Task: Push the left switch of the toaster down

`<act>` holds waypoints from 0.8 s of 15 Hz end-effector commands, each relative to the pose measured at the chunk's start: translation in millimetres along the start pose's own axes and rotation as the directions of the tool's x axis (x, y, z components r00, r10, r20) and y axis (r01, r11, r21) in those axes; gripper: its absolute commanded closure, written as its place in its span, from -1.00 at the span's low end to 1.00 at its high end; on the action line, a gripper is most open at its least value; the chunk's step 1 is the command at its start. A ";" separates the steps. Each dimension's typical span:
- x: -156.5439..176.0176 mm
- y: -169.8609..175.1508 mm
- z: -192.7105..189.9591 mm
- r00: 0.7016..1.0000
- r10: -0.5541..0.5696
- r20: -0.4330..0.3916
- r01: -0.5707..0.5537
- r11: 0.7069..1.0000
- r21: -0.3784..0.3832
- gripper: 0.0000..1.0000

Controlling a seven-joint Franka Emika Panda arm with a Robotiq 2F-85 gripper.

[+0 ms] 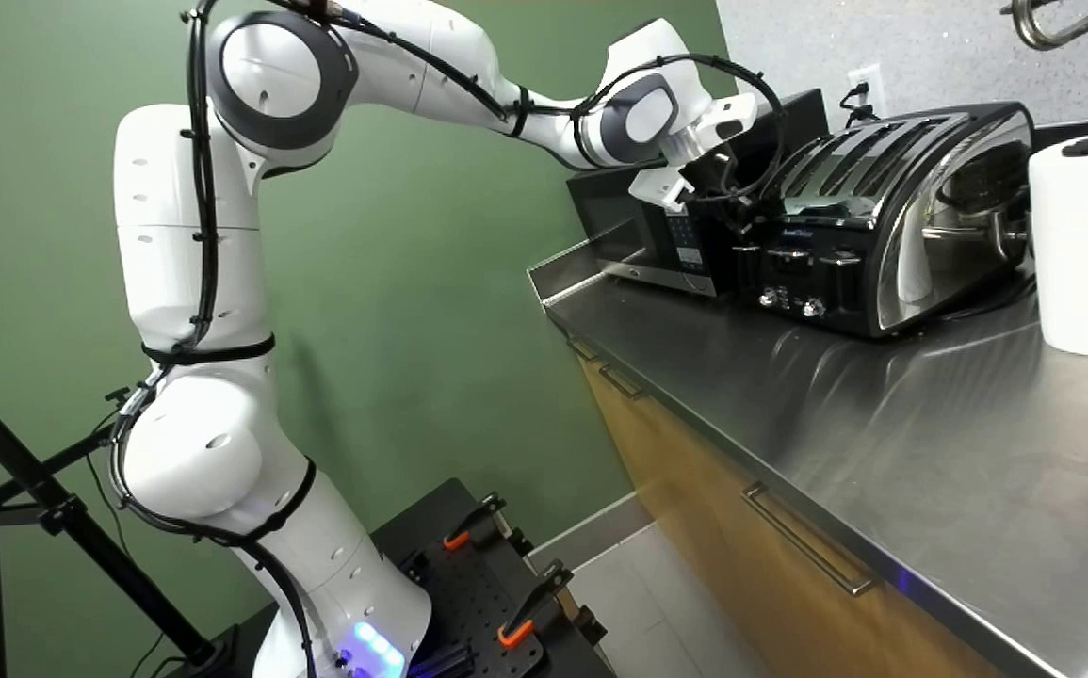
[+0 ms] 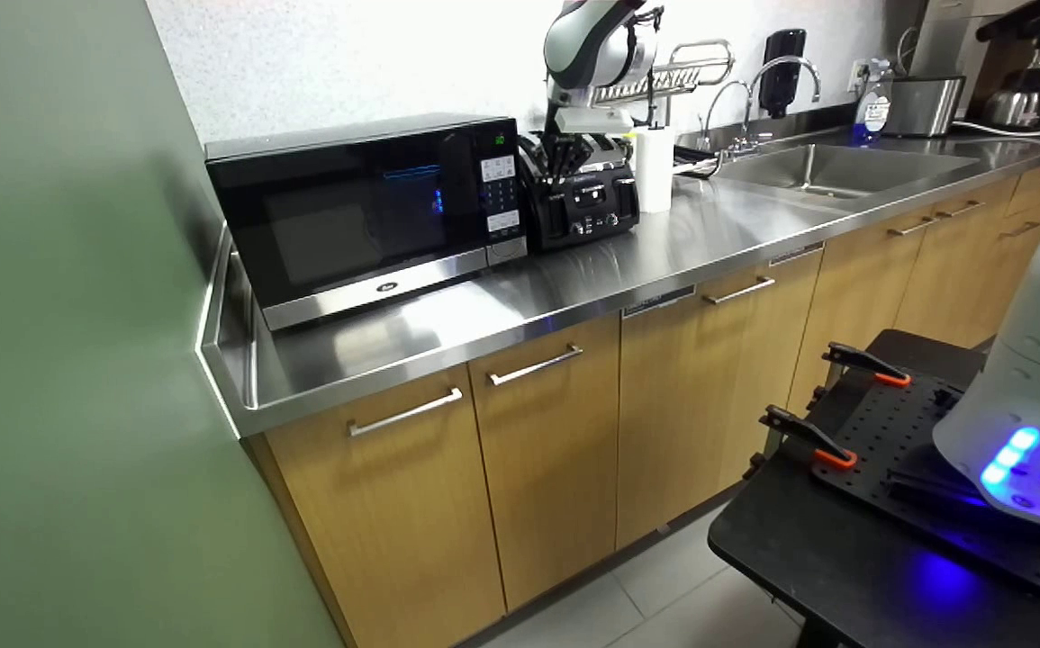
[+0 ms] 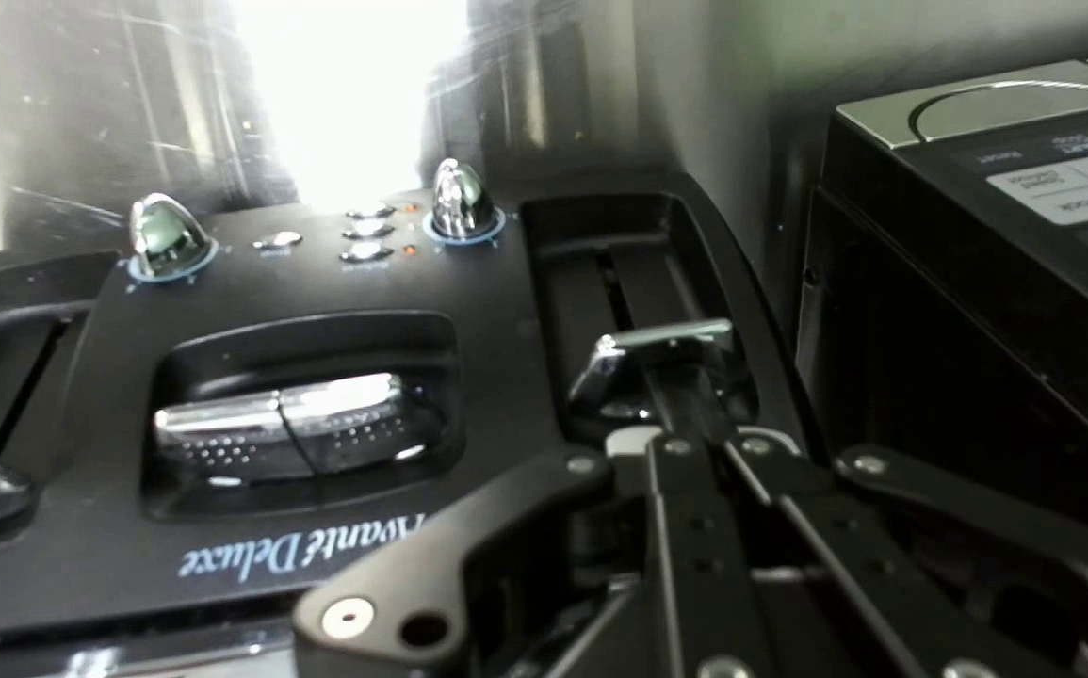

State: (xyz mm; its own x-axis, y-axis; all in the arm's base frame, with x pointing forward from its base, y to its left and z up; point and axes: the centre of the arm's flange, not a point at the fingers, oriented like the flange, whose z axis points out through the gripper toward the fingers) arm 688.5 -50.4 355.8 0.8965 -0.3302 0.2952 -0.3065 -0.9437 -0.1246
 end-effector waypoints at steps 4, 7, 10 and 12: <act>14.7 1.3 15.5 0.993 0.024 0.114 -0.022 1.000 -0.015 1.00; 17.8 3.0 27.6 0.989 0.024 0.147 -0.021 1.000 -0.019 1.00; 23.1 8.1 57.9 0.982 0.038 0.186 -0.034 0.999 -0.030 1.00; 23.4 14.2 88.9 0.971 0.054 0.233 -0.046 0.998 -0.039 1.00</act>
State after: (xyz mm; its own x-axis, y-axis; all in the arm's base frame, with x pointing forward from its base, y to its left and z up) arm 709.3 -56.4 316.5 0.9289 -0.3431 0.1390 -0.3308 -0.9379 -0.1045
